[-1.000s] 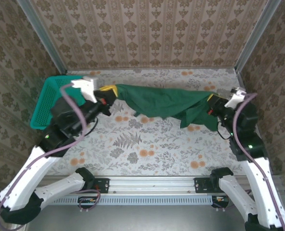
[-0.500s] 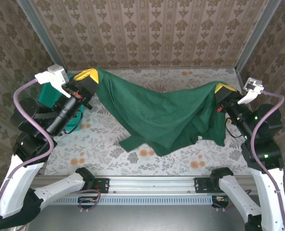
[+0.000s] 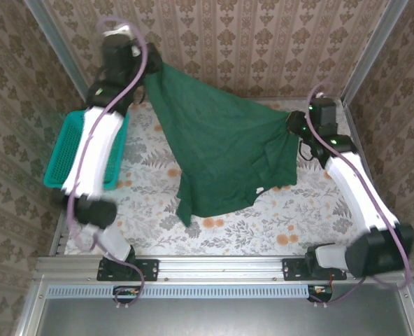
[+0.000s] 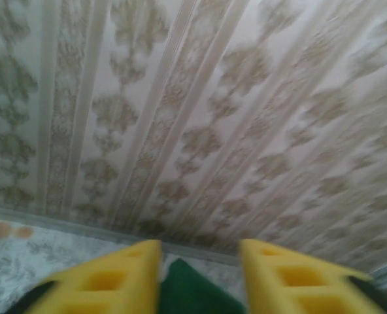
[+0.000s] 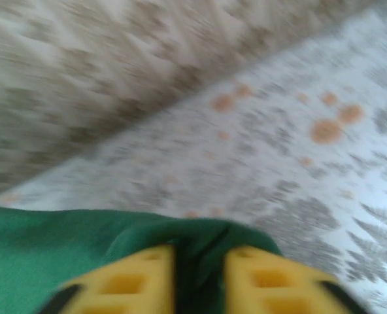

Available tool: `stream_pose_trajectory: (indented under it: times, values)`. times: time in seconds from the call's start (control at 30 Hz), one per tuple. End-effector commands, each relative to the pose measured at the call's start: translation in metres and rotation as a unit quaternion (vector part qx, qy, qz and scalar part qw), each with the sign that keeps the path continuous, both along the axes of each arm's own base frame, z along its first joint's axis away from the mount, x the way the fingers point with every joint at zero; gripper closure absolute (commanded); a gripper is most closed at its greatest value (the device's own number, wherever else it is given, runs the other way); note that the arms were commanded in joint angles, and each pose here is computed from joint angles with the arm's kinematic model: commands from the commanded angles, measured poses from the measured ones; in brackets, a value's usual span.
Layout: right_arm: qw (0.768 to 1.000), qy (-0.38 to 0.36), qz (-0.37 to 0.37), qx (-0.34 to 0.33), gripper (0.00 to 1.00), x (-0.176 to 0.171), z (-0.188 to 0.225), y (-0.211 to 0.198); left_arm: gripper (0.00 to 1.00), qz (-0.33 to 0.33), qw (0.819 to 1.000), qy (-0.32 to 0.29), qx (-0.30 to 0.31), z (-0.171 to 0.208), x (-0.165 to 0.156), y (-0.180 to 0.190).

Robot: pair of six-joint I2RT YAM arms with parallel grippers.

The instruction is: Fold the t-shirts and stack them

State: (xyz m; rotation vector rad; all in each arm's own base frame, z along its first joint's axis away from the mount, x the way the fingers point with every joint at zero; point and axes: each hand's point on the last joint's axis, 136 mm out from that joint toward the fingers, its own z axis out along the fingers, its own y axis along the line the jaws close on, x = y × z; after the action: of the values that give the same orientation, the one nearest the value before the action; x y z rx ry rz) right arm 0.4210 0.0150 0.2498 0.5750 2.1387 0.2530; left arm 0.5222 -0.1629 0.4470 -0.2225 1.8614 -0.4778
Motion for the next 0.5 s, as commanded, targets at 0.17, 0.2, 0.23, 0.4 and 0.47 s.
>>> stream_pose_trajectory:
  times: [0.17, 0.2, 0.23, 0.4, 0.47]
  values:
    - [0.995, 0.074, -0.070, 0.006, 0.25, -0.012, -0.053, -0.048, 0.00, 0.016, 0.949, 0.269, 0.164, -0.173, -0.001, -0.009]
    - [0.995, 0.068, -0.069, 0.012, 0.25, -0.019, -0.055, -0.046, 0.01, 0.012, 0.946, 0.272, 0.177, -0.181, -0.010, -0.015]
    - [0.996, 0.054, -0.061, 0.023, 0.25, -0.026, -0.052, -0.041, 0.02, 0.001, 0.948, 0.262, 0.180, -0.184, -0.019, -0.023]
    - [0.995, 0.050, 0.002, 0.088, 0.27, -0.059, -0.091, 0.000, 0.07, -0.039, 0.951, 0.268, 0.148, -0.240, -0.095, -0.042]
    - [0.992, 0.076, 0.025, 0.097, 0.28, -0.074, -0.116, 0.015, 0.11, -0.067, 0.941, 0.300, 0.140, -0.271, -0.127, -0.048]
